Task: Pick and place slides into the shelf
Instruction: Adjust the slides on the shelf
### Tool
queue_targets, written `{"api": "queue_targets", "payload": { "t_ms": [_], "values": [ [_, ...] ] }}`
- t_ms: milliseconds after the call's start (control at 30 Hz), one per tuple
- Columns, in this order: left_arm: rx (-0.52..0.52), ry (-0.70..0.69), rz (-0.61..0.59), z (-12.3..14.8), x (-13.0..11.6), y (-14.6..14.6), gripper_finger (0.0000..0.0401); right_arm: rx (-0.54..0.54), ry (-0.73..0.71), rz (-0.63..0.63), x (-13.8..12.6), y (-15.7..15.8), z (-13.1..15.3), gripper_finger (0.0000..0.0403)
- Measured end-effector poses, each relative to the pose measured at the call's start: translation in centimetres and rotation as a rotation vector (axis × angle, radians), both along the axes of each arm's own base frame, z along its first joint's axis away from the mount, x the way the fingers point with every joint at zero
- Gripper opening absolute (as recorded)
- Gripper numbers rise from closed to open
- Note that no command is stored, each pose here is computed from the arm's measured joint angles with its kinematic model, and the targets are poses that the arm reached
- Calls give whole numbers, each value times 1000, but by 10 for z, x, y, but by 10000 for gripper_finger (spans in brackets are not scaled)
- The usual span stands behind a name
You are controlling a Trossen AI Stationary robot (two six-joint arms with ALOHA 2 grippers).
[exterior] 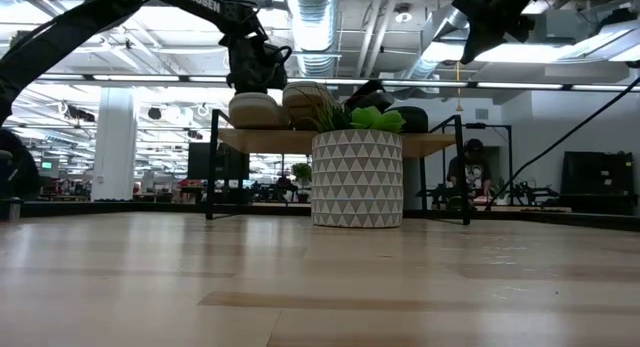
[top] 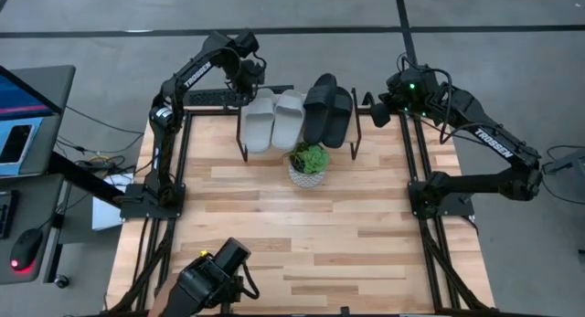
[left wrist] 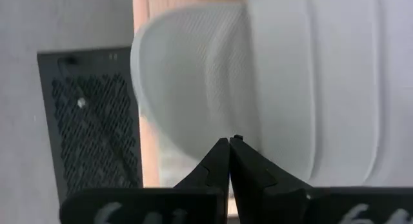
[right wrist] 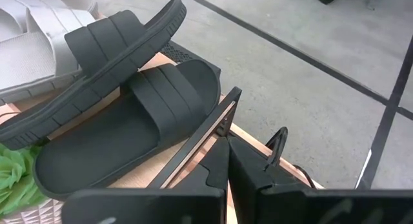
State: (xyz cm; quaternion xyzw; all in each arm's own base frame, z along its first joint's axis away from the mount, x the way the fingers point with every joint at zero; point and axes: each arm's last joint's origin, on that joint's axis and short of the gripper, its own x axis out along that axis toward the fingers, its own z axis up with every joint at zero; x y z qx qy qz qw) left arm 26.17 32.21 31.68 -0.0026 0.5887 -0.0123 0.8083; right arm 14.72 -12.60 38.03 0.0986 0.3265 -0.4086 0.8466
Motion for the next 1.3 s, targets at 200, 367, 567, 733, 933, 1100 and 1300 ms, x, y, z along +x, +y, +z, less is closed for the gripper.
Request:
{"api": "queue_targets", "payload": {
  "t_ms": [200,367,567,733,933,1100,1300],
  "values": [
    [40,69,54,-1,-10,7,0,5,5,0,0,0,-1,0],
    [36,75,82,-1,-19,13,0,8,1,-4,0,0,-1,0],
    [63,61,83,1,-22,17,0,11,-3,0,0,0,-1,0],
    [164,34,85,24,-28,10,0,8,1,1,0,0,0,0],
    [205,-137,51,73,-40,-23,0,4,5,-25,-4,-3,0,0],
    [175,-239,-25,100,-29,-67,0,-7,21,-34,-7,-7,0,0],
    [186,-198,-131,103,-1,-112,0,-25,49,-23,-9,-9,0,0]
  ]
}}
